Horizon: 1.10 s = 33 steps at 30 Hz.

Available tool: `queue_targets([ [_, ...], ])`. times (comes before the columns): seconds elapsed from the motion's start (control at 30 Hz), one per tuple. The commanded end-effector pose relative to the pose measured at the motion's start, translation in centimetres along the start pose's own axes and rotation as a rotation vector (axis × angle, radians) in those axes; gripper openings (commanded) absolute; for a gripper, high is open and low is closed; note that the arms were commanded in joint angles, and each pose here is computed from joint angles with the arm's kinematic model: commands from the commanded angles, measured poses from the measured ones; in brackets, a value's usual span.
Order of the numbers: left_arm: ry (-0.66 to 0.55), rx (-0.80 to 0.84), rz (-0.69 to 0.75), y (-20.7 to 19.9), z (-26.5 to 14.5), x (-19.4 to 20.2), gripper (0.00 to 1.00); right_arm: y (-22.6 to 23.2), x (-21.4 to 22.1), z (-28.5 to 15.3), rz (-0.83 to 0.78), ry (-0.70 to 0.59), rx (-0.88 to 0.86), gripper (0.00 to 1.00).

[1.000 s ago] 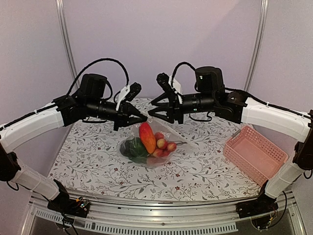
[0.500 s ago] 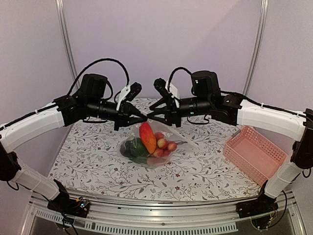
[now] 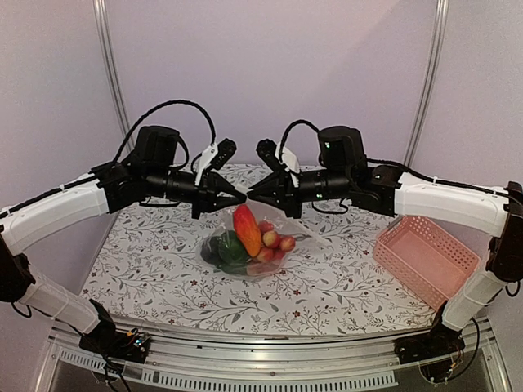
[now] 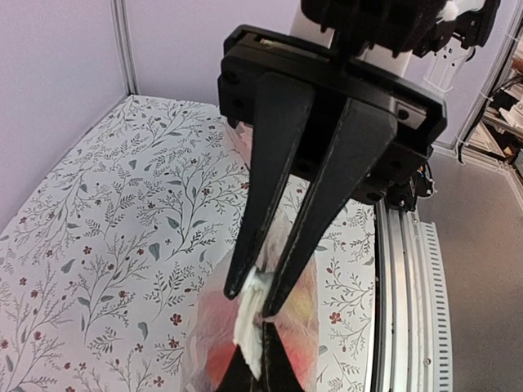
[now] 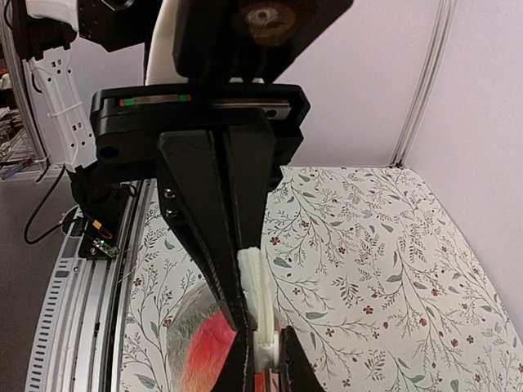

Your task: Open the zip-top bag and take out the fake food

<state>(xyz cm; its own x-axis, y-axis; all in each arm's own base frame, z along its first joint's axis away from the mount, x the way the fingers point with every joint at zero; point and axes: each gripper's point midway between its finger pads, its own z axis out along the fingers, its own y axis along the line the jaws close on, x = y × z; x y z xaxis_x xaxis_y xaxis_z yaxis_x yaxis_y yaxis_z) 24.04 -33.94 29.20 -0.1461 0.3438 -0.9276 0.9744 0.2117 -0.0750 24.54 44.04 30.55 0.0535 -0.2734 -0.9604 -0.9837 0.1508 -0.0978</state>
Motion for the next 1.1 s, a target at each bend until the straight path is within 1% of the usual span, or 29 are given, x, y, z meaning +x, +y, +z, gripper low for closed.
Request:
queue_targets([
  [0.0, -0.114, -0.026, 0.048, 0.1, -1.8, -2.9, 0.0, 0.2, 2.6, -0.6, 0.032, 0.07, 0.034, 0.0],
  [0.27, -0.142, -0.066, 0.034, 1.4, -3.1, -2.9, 0.0, 1.1, 5.0, -2.2, 0.084, 0.114, 0.05, 0.0],
  [0.47, -0.169, -0.096, 0.021, 2.5, -4.3, -3.1, 0.0, 1.9, 8.2, -4.0, 0.128, 0.177, 0.079, 0.0],
  [0.7, -0.188, -0.107, 0.012, 3.2, -5.2, -3.3, 0.0, 2.6, 11.1, -6.4, 0.19, 0.22, 0.112, 0.0],
  [1.07, -0.204, -0.143, -0.006, 4.8, -6.5, -3.0, 0.0, 3.4, 14.1, -8.3, 0.245, 0.274, 0.137, 0.0],
])
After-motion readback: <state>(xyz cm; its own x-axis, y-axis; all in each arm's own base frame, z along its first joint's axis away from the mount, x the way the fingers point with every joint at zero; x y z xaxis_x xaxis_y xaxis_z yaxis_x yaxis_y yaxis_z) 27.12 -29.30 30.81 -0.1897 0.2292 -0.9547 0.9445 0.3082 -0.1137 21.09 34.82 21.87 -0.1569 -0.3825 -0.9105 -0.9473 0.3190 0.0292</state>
